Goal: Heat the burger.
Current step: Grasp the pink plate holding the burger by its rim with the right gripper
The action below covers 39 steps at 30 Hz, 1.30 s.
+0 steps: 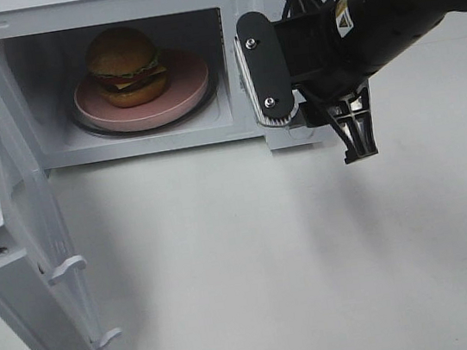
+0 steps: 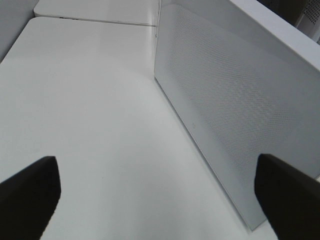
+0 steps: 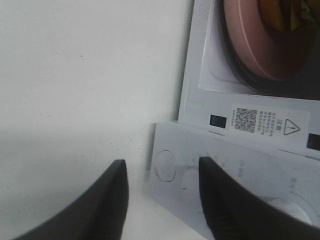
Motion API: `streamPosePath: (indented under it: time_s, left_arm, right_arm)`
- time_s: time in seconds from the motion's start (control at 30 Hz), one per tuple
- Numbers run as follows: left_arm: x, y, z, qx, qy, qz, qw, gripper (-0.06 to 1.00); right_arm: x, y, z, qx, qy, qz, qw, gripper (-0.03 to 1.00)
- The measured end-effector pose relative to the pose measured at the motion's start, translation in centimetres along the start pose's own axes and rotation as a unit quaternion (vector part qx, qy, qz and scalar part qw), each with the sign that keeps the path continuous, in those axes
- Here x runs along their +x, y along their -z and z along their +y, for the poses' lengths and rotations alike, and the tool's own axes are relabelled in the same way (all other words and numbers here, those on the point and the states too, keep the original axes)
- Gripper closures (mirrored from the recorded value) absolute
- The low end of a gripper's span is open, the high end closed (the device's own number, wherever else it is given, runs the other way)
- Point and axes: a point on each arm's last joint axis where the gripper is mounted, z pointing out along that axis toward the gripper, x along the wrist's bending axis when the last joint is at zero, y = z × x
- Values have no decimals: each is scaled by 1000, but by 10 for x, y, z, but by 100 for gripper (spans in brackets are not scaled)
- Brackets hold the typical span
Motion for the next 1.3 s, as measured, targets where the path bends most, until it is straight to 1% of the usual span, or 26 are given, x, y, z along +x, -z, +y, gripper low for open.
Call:
streamPosePath:
  time_s: [0.03,0.07,0.1,0.13,0.17,0.2,0.23,0.27,0.3,0.33,0.4,0.43,0.5,0.67,0.83,1.3]
  left_arm:
    - [0,0,0,0,0,0,1000,-3]
    - [0,0,0,0,0,0,1000,-3]
    - [0,0,0,0,0,0,1000,-3]
    - [0,0,0,0,0,0,1000,-3]
    - [0,0,0,0,0,0,1000,-3]
    - [0,0,0,0,0,0,1000,-3]
    - [0,0,0,0,0,0,1000,-3]
    - [0,0,0,0,0,0,1000,-3]
    - [0,0,0,0,0,0,1000,-3]
    - [0,0,0,0,0,0,1000,-3]
    - [0,0,0,0,0,0,1000,-3]
    - [0,0,0,0,0,0,1000,-3]
    - [0,0,0,0,0,0,1000,-3]
    - [0,0,0,0,0,0,1000,-3]
    - [0,0,0,0,0,0,1000,-3]
    - [0,0,0,0,0,0,1000,-3]
  right_arm:
    - [-3,1,2,0,12,-7,1000,47]
    - [-3,1,2,0,12,-7,1000,47]
    - [-5,0,6,-1,22,-12,1000,43]
    - [-6,-1,9,-3,17,-13,1000,34]
    - [-6,-1,9,-3,17,-13,1000,34]
    - [-8,-6,15,-8,0,-14,1000,24]
    - [-9,-9,18,-10,-9,-13,1000,20]
    - [-9,-9,18,-10,-9,-13,1000,20]
    - [-13,-15,22,-11,-26,-13,1000,12]
    - [-13,-15,22,-11,-26,-13,1000,12]
    - [-15,-25,29,-10,-26,-9,1000,8]
    - [-15,-25,29,-10,-26,-9,1000,8]
    - [-13,-34,40,-8,-3,0,1000,7]
    - [-16,-47,57,-17,17,0,1000,8]
    - [-20,-61,65,-16,35,-2,999,9]
    - [-35,-96,81,-14,44,-14,999,12]
